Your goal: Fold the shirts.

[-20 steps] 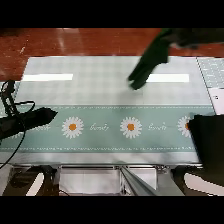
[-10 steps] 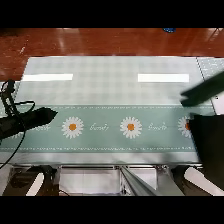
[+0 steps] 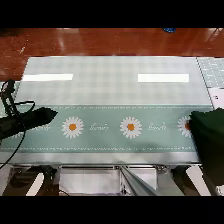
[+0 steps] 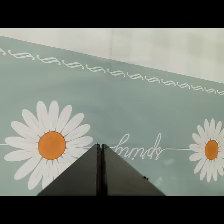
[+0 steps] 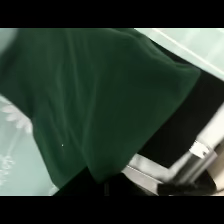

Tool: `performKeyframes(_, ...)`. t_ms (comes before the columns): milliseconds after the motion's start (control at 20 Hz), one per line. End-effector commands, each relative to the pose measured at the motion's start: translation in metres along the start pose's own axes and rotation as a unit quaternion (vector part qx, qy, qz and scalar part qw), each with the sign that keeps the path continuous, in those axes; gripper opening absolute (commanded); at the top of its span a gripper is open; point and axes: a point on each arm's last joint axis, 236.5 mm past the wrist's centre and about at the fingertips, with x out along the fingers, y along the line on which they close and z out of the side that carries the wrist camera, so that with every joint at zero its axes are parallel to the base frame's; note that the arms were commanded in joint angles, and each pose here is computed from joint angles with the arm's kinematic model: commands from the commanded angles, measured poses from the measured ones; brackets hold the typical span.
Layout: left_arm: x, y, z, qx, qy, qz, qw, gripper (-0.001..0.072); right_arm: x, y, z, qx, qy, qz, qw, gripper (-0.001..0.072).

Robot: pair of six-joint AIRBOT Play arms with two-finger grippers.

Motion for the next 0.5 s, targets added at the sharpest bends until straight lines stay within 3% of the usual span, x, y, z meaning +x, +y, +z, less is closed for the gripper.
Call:
performKeyframes(0, 0.000, -0.006, 0.000, -0.007, 0.000, -0.012, 1.000, 0.0017, 0.020, -0.041, -0.030, 0.045, 0.024, -0.066, 0.996, 0.0313)
performKeyframes(50, 0.000, -0.007, 0.001, -0.008, -0.001, -0.014, 1.000, 0.0017, 0.024, -0.042, -0.033, 0.046, 0.038, -0.068, 0.996, 0.0412)
performKeyframes(200, 0.000, -0.007, 0.010, -0.008, -0.020, -0.015, 1.000, 0.0017, 0.033, -0.036, -0.027, 0.044, 0.052, -0.056, 0.996, 0.0412)
performKeyframes(300, 0.000, -0.009, 0.024, -0.009, -0.041, -0.017, 0.999, 0.0017, 0.036, -0.007, -0.010, 0.042, 0.041, 0.007, 0.998, 0.0405)
performKeyframes(350, -0.001, -0.013, 0.032, -0.009, -0.045, -0.020, 0.999, 0.0016, 0.034, 0.023, 0.004, 0.042, 0.028, 0.070, 0.996, 0.0374)
performKeyframes(450, 0.000, -0.035, 0.051, 0.004, -0.041, -0.055, 0.998, 0.0016, 0.017, 0.101, 0.034, -0.028, -0.019, 0.213, 0.976, 0.0039)
